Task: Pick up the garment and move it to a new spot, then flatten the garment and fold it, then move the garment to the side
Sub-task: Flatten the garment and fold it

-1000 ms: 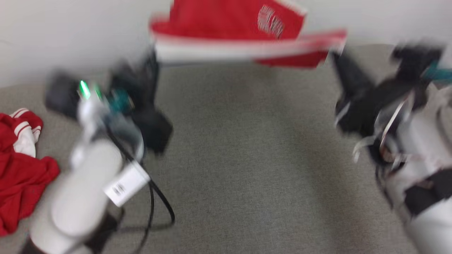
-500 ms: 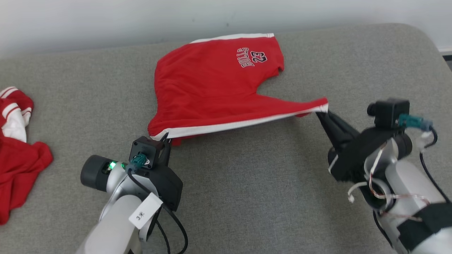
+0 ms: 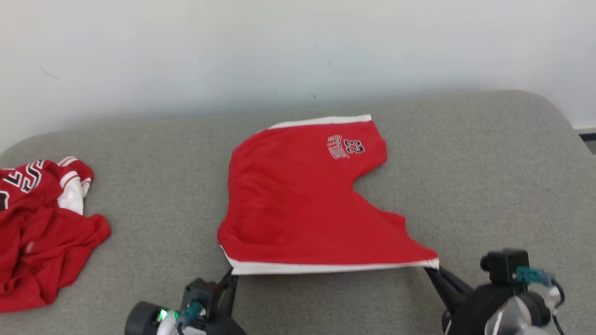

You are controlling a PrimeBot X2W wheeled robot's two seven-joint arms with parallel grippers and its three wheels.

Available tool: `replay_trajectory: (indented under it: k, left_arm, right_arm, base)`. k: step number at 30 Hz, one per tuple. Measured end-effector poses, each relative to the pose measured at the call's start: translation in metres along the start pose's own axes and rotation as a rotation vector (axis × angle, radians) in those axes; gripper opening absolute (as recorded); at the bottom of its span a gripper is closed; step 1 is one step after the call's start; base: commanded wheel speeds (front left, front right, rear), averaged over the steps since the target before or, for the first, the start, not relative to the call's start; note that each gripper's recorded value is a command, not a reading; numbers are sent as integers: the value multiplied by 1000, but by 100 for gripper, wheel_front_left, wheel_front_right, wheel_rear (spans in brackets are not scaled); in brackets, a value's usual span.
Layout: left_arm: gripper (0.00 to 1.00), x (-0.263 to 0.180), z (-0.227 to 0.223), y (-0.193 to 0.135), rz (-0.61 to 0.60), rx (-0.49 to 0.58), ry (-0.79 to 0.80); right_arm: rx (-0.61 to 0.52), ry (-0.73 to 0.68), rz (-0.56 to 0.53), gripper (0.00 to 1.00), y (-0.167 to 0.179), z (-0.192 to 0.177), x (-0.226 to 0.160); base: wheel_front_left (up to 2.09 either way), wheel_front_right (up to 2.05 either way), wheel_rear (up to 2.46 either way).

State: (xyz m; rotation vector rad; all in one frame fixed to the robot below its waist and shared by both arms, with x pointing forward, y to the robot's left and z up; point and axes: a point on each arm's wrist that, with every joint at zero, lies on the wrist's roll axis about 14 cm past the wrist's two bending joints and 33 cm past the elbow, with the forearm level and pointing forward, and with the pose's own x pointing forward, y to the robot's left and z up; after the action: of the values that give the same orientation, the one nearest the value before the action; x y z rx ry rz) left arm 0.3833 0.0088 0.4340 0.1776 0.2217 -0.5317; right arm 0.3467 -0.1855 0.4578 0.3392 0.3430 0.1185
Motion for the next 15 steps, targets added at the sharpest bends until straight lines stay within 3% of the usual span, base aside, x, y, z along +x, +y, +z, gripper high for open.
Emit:
replay_trajectory:
  k: [4,6,7,8,9,10,11,15]
  left_arm:
    - [0,-16,-7,-10,2,-20,6]
    - [10,-22,-11,-10,11,-25,11]
    - [33,-24,-12,-10,14,-28,11]
    - [77,-25,-14,-10,17,-30,14]
    - [77,-27,-15,-10,20,-31,16]
    - [100,-28,-17,-10,22,-33,20]
    - [100,-29,-18,-10,27,-35,25]
    - [100,-31,-24,1,60,-32,41]
  right_arm:
    - [-2,51,-34,0,-4,-21,-20]
    - [0,57,-30,0,0,-23,-22]
    - [0,56,-28,0,1,-23,-23]
    - [1,57,-25,0,2,-24,-24]
    - [0,71,-27,0,3,-27,-25]
    - [-1,81,-28,8,3,-29,-25]
    - [-1,84,-30,100,3,-30,-26]
    - [-24,127,-84,100,-14,-39,-33]
  base:
    - [0,0,0]
    - [0,0,0]
    - [0,0,0]
    - [0,0,0]
    - [0,0,0]
    - [0,0,0]
    - [0,0,0]
    - [0,0,0]
